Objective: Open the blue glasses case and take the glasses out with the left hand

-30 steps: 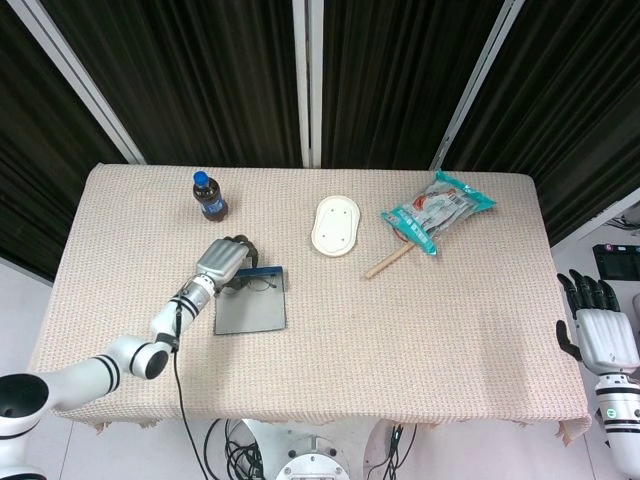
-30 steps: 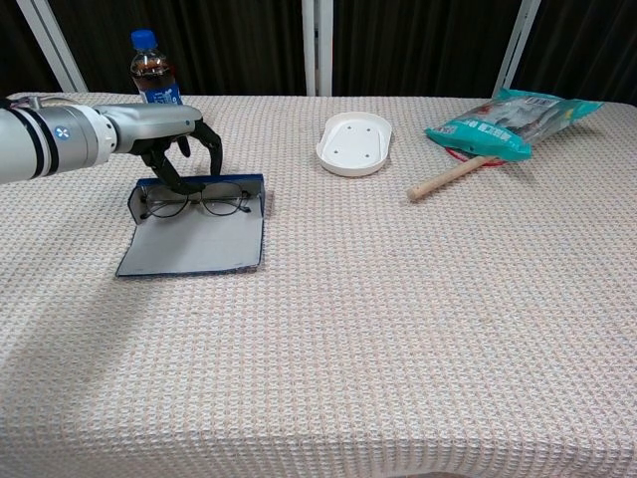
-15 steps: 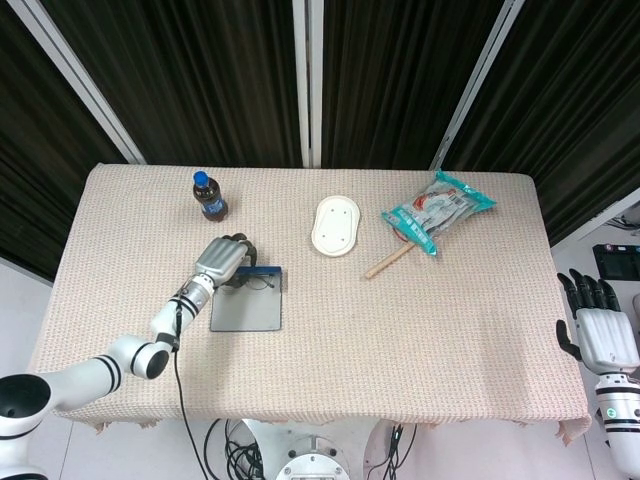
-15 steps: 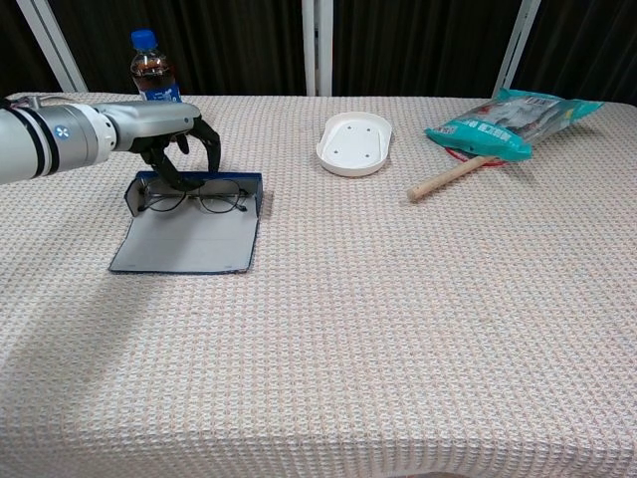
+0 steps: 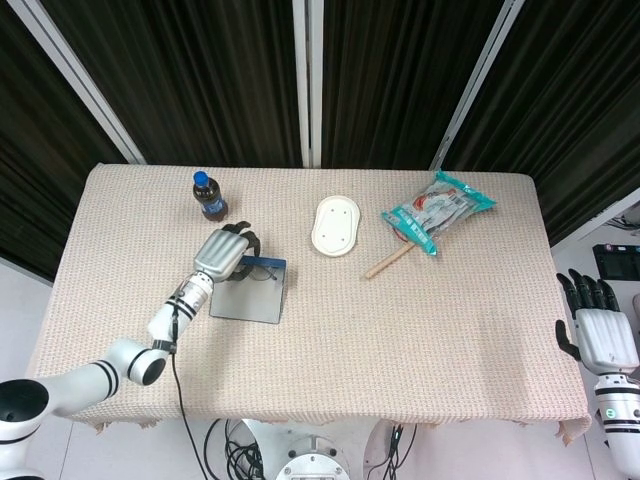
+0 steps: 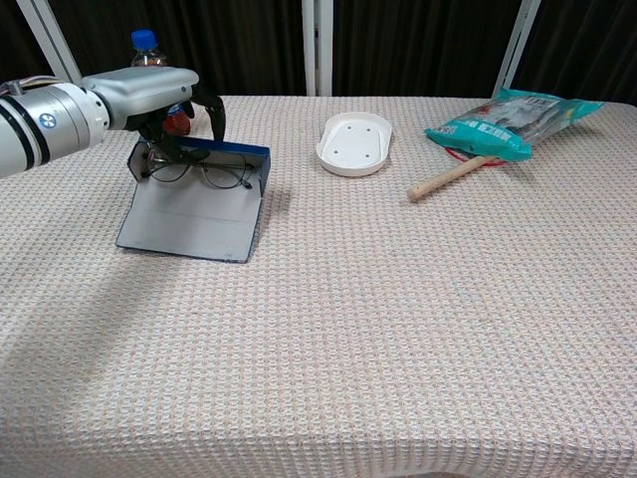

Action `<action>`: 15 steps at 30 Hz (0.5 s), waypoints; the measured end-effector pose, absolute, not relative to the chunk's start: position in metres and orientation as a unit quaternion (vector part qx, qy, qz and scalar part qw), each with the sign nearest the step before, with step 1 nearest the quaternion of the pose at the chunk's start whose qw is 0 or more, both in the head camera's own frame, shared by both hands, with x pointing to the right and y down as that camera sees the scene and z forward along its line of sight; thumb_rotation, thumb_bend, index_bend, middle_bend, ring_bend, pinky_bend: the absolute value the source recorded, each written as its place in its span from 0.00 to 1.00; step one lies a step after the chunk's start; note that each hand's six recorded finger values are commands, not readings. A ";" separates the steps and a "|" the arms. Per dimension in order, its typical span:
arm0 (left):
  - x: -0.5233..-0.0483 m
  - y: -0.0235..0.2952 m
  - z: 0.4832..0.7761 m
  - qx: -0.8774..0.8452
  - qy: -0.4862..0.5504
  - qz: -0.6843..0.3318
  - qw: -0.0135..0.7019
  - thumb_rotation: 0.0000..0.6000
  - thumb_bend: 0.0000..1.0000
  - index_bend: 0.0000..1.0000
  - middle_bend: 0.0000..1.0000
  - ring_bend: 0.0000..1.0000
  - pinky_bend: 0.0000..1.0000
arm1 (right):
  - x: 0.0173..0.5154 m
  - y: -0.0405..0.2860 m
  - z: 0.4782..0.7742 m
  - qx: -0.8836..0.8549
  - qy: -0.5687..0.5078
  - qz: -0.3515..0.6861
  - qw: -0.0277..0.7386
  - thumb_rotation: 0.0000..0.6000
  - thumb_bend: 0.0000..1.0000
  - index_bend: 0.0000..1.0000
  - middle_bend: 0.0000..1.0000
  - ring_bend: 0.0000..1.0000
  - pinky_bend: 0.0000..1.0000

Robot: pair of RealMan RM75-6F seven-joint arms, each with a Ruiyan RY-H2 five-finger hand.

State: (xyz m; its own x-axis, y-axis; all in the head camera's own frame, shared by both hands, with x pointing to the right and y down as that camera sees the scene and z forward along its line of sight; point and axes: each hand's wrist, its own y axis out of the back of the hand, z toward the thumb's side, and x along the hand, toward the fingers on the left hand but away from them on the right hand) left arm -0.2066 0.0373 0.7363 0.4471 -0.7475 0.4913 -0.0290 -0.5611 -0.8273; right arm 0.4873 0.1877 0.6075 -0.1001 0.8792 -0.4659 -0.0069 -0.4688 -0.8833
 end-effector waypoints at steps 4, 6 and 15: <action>-0.208 0.037 0.729 -0.749 0.284 -0.432 0.413 1.00 0.42 0.62 0.34 0.12 0.25 | 0.487 0.188 0.607 -0.574 -0.380 0.637 0.348 1.00 0.51 0.00 0.00 0.00 0.00; -0.210 0.038 0.726 -0.745 0.297 -0.419 0.426 1.00 0.42 0.62 0.34 0.12 0.24 | 0.487 0.188 0.608 -0.574 -0.379 0.637 0.348 1.00 0.51 0.00 0.00 0.00 0.00; -0.218 0.045 0.737 -0.750 0.297 -0.414 0.422 1.00 0.42 0.62 0.36 0.12 0.24 | 0.485 0.189 0.608 -0.574 -0.378 0.637 0.349 1.00 0.51 0.00 0.00 0.00 0.00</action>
State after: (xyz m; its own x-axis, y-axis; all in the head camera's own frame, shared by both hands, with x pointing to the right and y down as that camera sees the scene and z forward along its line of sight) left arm -0.2177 0.0455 0.7374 0.4805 -0.7951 0.3700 -0.0970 -0.4675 -0.8787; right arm 0.4851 0.1889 0.6076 -0.0976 0.8783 -0.4680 -0.0117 -0.4712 -0.8820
